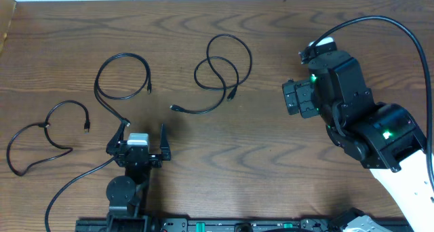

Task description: Untangle cables

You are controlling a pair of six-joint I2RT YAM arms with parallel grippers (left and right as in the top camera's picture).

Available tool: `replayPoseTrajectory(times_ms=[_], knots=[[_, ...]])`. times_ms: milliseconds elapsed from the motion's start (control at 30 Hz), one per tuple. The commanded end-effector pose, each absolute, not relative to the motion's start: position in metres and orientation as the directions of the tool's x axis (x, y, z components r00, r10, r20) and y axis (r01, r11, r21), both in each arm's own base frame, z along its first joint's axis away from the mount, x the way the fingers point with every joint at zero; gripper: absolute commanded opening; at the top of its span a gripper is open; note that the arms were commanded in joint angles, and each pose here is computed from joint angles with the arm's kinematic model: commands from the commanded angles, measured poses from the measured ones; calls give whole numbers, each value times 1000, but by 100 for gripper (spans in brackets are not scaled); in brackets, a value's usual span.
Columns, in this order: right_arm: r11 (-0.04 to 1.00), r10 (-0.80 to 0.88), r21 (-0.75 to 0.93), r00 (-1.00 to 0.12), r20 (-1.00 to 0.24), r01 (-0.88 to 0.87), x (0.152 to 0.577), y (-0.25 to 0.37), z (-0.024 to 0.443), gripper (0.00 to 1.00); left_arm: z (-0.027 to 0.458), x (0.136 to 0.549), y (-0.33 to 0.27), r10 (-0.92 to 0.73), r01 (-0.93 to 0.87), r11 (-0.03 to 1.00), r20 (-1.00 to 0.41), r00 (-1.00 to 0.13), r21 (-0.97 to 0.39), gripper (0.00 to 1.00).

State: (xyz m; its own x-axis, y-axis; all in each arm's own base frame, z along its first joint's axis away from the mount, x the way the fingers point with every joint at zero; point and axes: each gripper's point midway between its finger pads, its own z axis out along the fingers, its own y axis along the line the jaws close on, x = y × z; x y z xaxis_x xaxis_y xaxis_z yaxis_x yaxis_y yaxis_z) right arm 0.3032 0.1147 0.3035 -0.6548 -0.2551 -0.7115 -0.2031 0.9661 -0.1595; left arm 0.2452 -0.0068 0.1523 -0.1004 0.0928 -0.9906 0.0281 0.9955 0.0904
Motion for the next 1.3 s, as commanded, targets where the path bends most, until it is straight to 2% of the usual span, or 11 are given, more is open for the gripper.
replayPoseTrajectory(times_ms=[0,1067,1267], knots=[[966,-256,-169,-648,-717,-194,304,112,307,99,136,244,0,101,-6,995,-982,-157,103,100],[960,-281,-193,-642,-713,-205,303,109,308,99,136,244,0,101,-6,995,-982,-158,103,100],[977,-211,-154,-662,-719,-144,304,84,292,99,136,244,0,101,-6,995,-982,-158,103,100]])
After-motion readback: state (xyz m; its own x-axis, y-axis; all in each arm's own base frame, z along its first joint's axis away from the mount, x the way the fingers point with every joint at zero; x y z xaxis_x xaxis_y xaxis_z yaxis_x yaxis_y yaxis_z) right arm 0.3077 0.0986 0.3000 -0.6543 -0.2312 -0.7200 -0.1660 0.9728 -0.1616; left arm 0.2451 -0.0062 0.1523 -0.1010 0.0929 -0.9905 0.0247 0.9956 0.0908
